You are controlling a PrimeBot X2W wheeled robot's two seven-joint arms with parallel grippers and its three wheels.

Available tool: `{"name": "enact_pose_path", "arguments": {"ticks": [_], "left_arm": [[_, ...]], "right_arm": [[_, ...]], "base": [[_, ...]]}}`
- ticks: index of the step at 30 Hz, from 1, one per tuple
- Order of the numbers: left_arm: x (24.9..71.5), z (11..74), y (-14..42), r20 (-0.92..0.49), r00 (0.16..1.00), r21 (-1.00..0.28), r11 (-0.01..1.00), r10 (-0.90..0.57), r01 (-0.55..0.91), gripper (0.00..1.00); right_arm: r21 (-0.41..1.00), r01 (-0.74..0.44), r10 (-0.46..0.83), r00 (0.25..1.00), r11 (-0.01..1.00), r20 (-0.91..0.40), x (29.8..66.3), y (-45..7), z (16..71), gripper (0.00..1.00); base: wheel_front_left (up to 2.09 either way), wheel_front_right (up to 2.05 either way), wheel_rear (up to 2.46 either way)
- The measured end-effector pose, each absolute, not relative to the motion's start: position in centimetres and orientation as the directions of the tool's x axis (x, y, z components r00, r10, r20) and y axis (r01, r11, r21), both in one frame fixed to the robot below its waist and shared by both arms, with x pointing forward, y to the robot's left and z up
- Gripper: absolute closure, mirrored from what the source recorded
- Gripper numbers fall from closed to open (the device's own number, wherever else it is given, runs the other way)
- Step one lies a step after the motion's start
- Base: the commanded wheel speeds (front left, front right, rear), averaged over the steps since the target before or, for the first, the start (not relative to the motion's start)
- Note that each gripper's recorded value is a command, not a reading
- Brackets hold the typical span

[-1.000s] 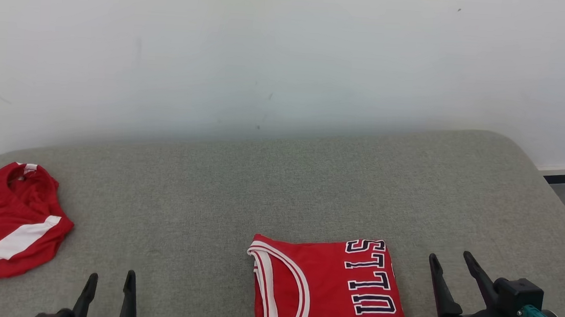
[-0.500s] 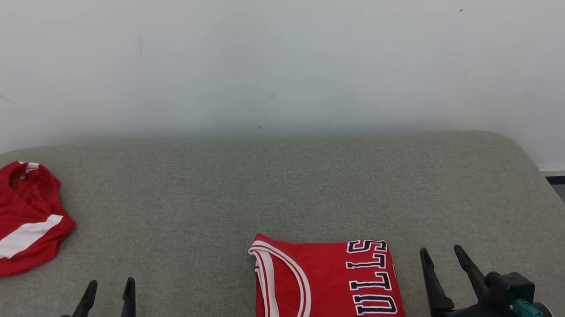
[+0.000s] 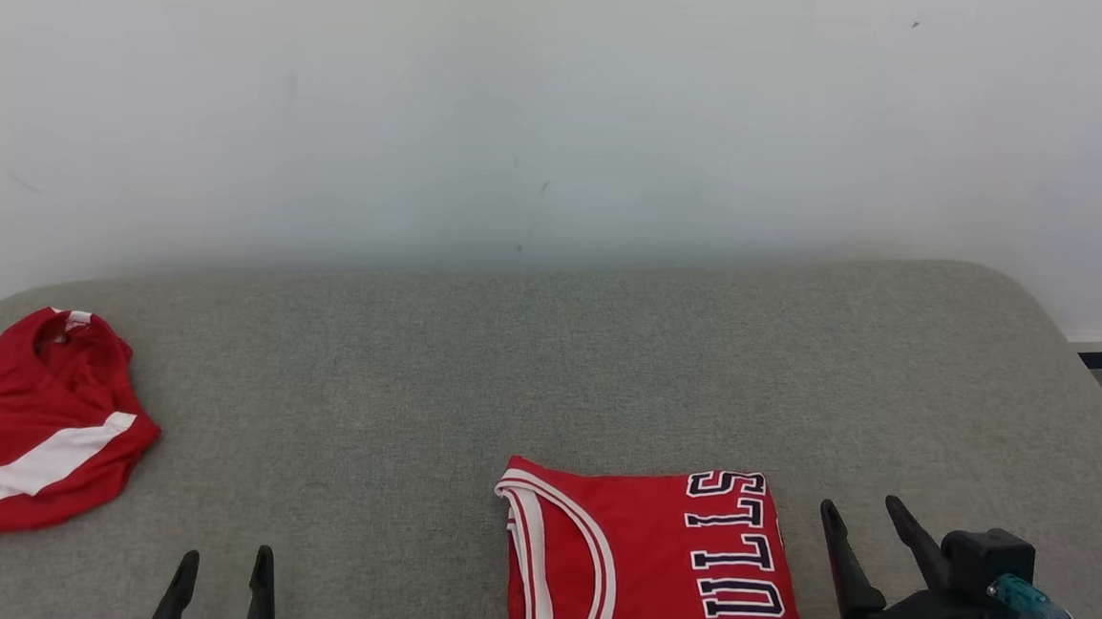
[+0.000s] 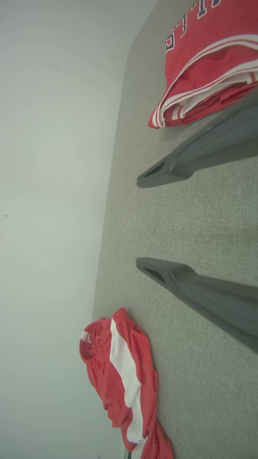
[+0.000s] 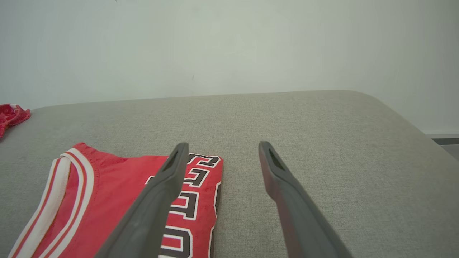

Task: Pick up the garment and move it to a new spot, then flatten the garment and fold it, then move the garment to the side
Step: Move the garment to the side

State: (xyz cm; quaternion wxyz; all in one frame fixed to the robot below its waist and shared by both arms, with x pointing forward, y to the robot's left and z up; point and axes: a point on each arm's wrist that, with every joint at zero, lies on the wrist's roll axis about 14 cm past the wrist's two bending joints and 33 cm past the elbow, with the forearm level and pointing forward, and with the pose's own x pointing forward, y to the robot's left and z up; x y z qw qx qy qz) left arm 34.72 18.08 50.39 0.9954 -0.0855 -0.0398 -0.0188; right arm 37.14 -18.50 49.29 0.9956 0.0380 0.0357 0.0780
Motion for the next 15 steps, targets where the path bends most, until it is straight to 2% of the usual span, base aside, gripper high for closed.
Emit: {"name": "enact_pose_path", "arguments": {"ticks": [8, 15], "left_arm": [[34.2, 50.5, 18.4, 0.087, 0.996, -0.185, 0.982, -0.008, 0.024, 0.0], [33.5, 49.6, 19.5, 0.058, 0.998, -0.188, 0.982, 0.029, -0.018, 0.0]], "right_arm": [[0.108, -0.154, 0.183, 0.921, 0.982, -0.344, 37.8, -18.0, 45.0, 0.0], [0.135, -0.16, 0.206, 0.854, 0.978, -0.477, 38.0, -16.9, 42.0, 0.0]], "base": [[0.0, 0.0, 0.0], [0.0, 0.0, 0.0]]}}
